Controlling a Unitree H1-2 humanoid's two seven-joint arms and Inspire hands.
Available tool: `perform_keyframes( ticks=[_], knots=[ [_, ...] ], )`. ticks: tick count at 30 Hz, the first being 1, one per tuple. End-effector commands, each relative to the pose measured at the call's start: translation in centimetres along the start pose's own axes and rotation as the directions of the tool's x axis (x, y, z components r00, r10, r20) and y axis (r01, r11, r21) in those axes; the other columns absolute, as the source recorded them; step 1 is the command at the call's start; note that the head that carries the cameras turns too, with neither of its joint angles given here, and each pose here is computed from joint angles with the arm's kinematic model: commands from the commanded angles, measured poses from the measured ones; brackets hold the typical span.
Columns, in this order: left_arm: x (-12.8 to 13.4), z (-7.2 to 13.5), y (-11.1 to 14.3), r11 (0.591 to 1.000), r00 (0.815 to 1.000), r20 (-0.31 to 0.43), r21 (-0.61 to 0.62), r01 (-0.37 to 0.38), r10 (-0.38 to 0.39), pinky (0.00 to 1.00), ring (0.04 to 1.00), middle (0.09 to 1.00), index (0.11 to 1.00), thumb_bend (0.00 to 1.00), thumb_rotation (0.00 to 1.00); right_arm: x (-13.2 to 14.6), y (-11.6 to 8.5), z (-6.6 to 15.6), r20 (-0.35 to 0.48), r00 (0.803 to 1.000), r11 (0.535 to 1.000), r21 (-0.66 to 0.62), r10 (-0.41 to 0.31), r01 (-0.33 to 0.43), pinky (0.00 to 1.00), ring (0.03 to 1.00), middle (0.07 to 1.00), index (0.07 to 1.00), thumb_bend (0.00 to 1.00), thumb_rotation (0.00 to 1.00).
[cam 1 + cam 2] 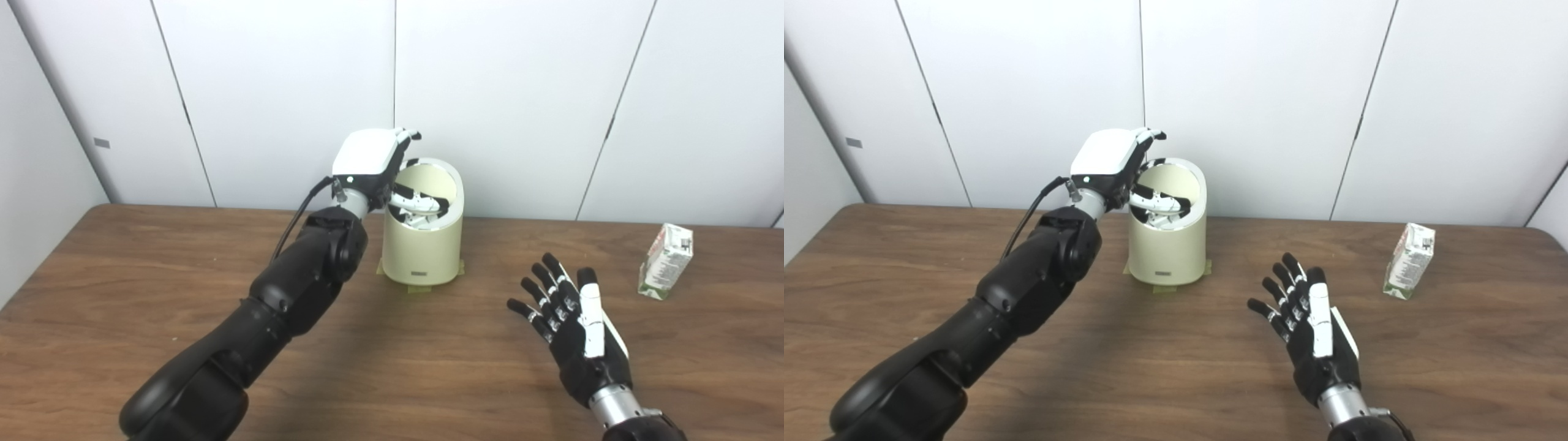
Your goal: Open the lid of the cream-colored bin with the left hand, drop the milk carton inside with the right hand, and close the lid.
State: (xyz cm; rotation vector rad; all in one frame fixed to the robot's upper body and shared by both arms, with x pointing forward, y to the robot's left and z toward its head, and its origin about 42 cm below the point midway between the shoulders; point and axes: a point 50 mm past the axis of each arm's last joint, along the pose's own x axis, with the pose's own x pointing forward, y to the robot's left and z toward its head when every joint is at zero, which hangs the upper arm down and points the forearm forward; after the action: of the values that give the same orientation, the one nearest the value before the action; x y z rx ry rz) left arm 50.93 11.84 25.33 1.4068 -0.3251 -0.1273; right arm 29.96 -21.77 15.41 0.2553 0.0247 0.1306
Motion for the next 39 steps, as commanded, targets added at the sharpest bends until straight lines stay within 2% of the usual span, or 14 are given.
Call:
perform_keyframes(
  ticks=[1,5,9,12,14,16,17,19,22,24,26,29,39],
  knots=[
    [0.1,-0.9,-0.4,0.996,0.999,-0.018,0.08,0.035,-0.034,0.73,0.85,0.914,0.881,0.75,0.0,1.0,0.8,2.0,0.102,0.994,0.999,-0.004,0.047,-0.047,0.79,0.951,0.986,0.991,0.65,1.0],
    [0.0,-1.2,-0.4,0.997,0.999,-0.025,0.075,0.034,-0.032,0.72,0.854,0.914,0.879,0.76,0.0,1.0,0.8,2.0,0.104,0.993,0.999,-0.005,0.052,-0.052,0.79,0.95,0.99,0.991,0.66,1.0],
    [0.0,-0.8,0.8,1.0,0.999,-0.038,-0.001,0.014,-0.014,0.72,0.837,0.911,0.881,0.75,0.0,0.9,0.7,2.0,0.103,0.994,0.999,0.007,0.043,-0.044,0.79,0.95,0.987,0.988,0.66,1.0],
    [0.1,-0.2,2.6,0.993,0.999,-0.051,-0.112,-0.02,0.014,0.74,0.816,0.904,0.877,0.78,0.0,0.8,0.6,2.0,0.101,0.994,0.999,0.004,0.042,-0.042,0.79,0.951,0.987,0.99,0.66,1.0],
    [0.1,0.3,4.2,0.973,0.998,-0.063,-0.228,-0.041,0.027,0.75,0.825,0.908,0.877,0.79,0.0,0.6,0.5,2.0,0.101,0.994,0.999,0.002,0.042,-0.042,0.79,0.956,0.99,0.994,0.65,1.0],
    [0.0,0.8,6.1,0.924,0.997,-0.074,-0.379,-0.051,0.024,0.72,0.798,0.915,0.869,0.8,0.0,0.5,0.4,2.0,0.101,0.994,0.999,0.002,0.042,-0.042,0.8,0.958,0.99,0.995,0.65,1.0],
    [0.0,1.0,6.9,0.894,0.997,-0.078,-0.444,-0.052,0.02,0.69,0.727,0.91,0.863,0.78,0.0,0.5,0.3,2.0,0.1,0.994,0.999,0.002,0.041,-0.042,0.81,0.963,0.992,0.996,0.65,1.0],
    [-0.2,1.3,8.5,0.807,0.997,-0.074,-0.589,-0.046,0.003,0.66,0.692,0.905,0.858,0.77,0.0,0.5,0.2,2.0,0.096,0.995,0.999,0.002,0.04,-0.04,0.81,0.966,0.994,0.998,0.64,1.0],
    [-0.6,1.5,10.3,0.66,0.999,-0.049,-0.75,-0.041,0.006,0.66,0.737,0.861,0.842,0.77,0.0,0.4,0.0,1.9,0.092,0.995,0.999,-0.001,0.038,-0.038,0.81,0.967,0.996,0.996,0.64,1.0],
    [-0.9,1.6,10.9,0.62,0.999,-0.039,-0.784,-0.039,0.014,0.69,0.777,0.85,0.831,0.77,0.0,0.5,-0.1,1.9,0.091,0.995,0.999,0.0,0.036,-0.036,0.81,0.965,0.996,0.996,0.64,1.0],
    [-1.1,1.7,11.1,0.609,0.999,-0.033,-0.793,-0.036,0.016,0.74,0.822,0.844,0.804,0.77,0.0,0.5,-0.1,1.9,0.088,0.995,0.999,0.003,0.035,-0.035,0.81,0.964,0.992,0.994,0.64,1.0],
    [-1.3,1.8,11.1,0.609,0.999,-0.037,-0.792,-0.039,0.015,0.75,0.831,0.839,0.795,0.77,0.0,0.5,-0.2,1.9,0.089,0.995,0.999,0.0,0.034,-0.035,0.8,0.959,0.988,0.991,0.64,1.0],
    [-1.5,1.6,10.3,0.679,0.999,-0.048,-0.733,-0.035,0.001,0.69,0.808,0.834,0.811,0.79,0.0,0.5,-0.2,1.8,0.086,0.995,0.999,-0.013,0.044,-0.043,0.79,0.961,0.988,0.995,0.64,1.0]
  ],
)
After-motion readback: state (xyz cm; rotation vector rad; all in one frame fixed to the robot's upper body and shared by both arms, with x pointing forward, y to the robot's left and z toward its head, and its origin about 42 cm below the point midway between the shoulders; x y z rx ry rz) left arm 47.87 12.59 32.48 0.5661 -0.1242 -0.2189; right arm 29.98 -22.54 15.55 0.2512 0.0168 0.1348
